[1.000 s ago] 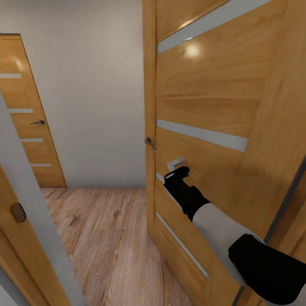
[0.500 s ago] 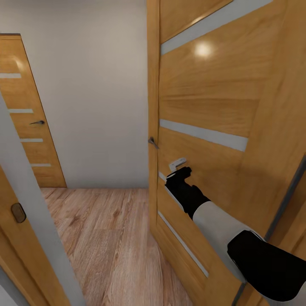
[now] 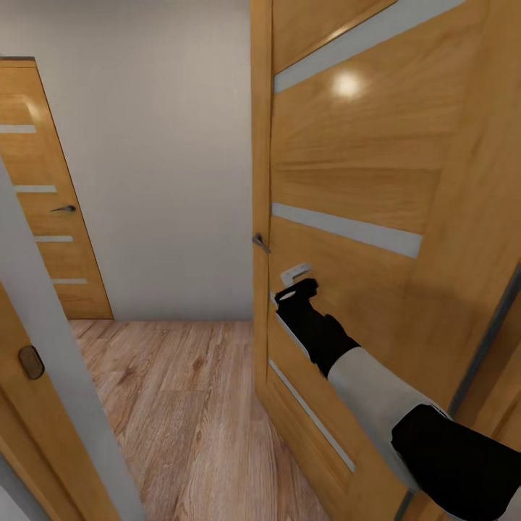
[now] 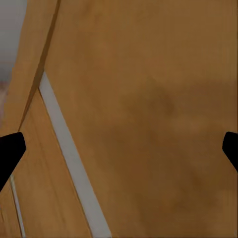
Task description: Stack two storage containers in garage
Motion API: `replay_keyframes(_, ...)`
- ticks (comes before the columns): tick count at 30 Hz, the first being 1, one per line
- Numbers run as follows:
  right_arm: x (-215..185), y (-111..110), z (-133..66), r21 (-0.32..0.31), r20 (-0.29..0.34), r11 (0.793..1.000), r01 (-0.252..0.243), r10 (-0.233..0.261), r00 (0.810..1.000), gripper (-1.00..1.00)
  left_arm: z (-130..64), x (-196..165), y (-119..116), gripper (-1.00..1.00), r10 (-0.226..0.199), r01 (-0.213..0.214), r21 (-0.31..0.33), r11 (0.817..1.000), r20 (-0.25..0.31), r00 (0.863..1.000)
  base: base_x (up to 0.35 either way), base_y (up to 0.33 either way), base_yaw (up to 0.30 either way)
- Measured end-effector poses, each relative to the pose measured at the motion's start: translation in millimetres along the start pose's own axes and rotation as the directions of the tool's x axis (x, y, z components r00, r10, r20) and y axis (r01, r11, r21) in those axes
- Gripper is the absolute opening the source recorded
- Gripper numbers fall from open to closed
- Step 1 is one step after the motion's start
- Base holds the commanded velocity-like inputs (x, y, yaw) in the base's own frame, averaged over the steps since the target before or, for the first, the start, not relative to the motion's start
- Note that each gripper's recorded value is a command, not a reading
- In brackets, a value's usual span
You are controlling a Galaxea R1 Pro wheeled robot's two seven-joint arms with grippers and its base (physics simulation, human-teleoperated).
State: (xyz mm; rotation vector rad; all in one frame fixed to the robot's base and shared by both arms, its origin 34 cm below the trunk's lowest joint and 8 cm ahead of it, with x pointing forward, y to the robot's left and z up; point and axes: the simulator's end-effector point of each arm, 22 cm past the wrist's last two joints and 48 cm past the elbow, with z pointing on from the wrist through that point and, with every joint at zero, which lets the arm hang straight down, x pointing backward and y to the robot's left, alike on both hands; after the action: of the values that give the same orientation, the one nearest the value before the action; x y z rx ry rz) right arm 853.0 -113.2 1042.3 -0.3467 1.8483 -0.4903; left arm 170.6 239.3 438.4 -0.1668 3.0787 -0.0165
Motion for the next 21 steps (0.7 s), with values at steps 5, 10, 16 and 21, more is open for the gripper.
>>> replay_keyframes(5,-1,25,-5.5,-0.104,0.012,0.995,-0.012,0.013,1.0,1.0,0.0,0,0,1.0,0.0,0.0,0.0,1.0,0.0,1.0,0.0,0.0,0.0)
replay_keyframes(10,-2,31,-6.6,-0.129,0.014,0.992,-0.014,0.016,1.0,1.0,0.0,0,0,1.0,-0.002,0.002,-0.001,1.0,0.0,1.0,0.0,0.0,0.0)
replay_keyframes(16,-1,32,-6.8,-0.133,0.014,0.991,-0.014,0.016,1.0,1.0,0.0,0,1,1.0,-0.004,0.004,-0.003,1.0,-0.001,1.0,0.0,0.0,0.0)
replay_keyframes(21,-1,32,-6.7,-0.135,0.013,0.991,-0.015,0.017,1.0,1.0,0.0,0,1,1.0,-0.004,0.004,-0.003,1.0,-0.001,1.0,0.0,0.0,0.0)
